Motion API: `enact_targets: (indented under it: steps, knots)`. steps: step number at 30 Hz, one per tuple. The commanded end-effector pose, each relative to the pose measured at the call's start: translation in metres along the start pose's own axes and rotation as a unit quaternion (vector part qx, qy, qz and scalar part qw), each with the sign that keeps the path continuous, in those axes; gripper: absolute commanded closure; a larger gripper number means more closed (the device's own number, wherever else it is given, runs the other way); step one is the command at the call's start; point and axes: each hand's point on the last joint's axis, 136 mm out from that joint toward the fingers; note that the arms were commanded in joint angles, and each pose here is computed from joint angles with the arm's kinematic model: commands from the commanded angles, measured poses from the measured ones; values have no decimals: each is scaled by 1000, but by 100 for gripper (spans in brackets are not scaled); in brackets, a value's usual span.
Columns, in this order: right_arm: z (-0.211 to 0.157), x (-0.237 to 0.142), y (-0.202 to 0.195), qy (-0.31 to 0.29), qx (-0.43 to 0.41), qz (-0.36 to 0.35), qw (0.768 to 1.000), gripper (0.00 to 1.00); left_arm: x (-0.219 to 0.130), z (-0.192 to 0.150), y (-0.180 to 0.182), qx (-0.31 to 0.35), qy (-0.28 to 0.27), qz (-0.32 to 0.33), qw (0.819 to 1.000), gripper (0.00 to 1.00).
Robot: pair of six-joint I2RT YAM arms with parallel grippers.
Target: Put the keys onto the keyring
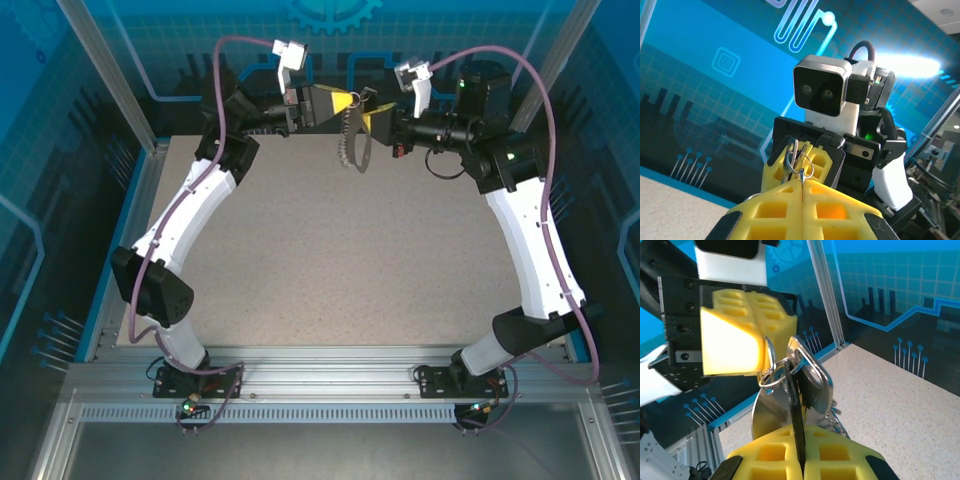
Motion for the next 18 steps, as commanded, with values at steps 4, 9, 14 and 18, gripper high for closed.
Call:
enact_targets:
  steps: [4,9,14,18]
  knots:
    - [2,-3,-23,10,-2,-52,999,100,-13,-8,-17,57,20,39,997,100]
    - [-1,1,-28,17,-1,-56,998,100,-16,-14,-14,68,29,64,995,100]
    - [-1,3,-28,17,-1,-55,998,100,-17,-15,-12,78,32,75,994,100]
    - [-7,6,-27,27,-4,-54,998,100,-17,-12,-11,82,24,80,993,100]
Point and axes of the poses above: each hand's point on the last joint's axis, 136 mm out from that joint toward the fingers, its own x axis out along the fingers, its own y axis along the line the jaws close on, z = x × y, and after that the axes turned 7 degrees about -x, right-handed
